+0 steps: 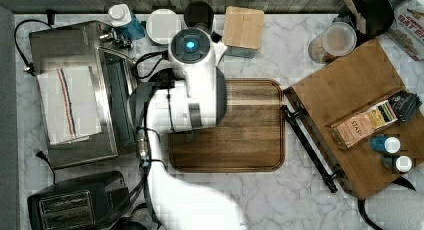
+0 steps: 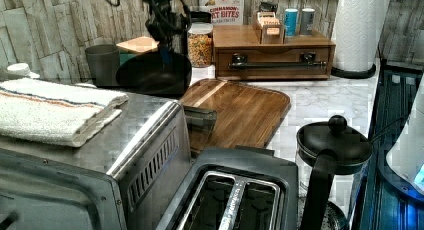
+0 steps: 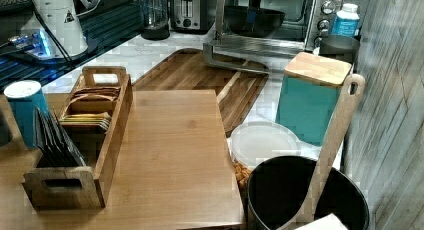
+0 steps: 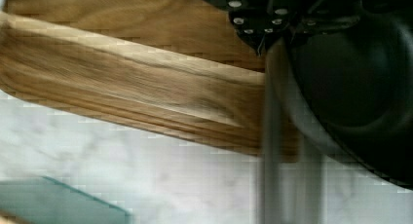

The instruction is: Put the bowl in the oven.

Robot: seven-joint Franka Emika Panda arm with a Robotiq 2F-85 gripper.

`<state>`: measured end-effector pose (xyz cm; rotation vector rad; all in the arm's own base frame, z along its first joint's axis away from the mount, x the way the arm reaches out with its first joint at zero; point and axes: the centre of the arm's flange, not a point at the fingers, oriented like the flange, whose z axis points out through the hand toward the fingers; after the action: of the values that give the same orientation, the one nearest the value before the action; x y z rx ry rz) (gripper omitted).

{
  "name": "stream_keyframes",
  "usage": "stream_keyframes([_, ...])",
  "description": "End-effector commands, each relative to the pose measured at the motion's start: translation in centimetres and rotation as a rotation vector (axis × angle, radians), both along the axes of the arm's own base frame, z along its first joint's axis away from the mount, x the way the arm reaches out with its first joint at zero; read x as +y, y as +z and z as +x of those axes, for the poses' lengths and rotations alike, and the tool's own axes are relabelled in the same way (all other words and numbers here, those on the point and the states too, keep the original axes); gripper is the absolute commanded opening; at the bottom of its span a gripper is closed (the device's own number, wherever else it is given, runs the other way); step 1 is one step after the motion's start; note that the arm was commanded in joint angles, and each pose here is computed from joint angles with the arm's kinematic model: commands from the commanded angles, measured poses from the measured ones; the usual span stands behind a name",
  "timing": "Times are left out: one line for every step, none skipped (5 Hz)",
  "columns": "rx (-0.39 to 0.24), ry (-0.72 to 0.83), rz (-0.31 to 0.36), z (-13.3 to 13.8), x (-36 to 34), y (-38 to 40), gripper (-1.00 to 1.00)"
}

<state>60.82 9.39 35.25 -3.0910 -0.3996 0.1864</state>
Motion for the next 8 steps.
stream_keyframes([-0.216,0.278,0.137,1.9,15.1,7.2,-1.0])
stream_keyframes([-0.193,0.198,0.286,2.6,14.1,5.2,-1.0])
stream_keyframes([-0.202,0.129,0.356,2.7,13.5,3.4,-1.0])
stream_keyframes([-0.142,0.077,0.442,3.5,13.0,1.8,-1.0])
stream_keyframes([-0.026,0.076,0.546,4.6,12.8,-0.3,-1.0])
stream_keyframes([0.005,0.081,0.593,4.5,14.0,-1.9,-1.0])
stream_keyframes([0.061,0.119,0.624,4.6,16.0,-2.9,-1.0])
stream_keyframes([0.118,0.126,0.648,5.1,17.5,-3.1,-1.0])
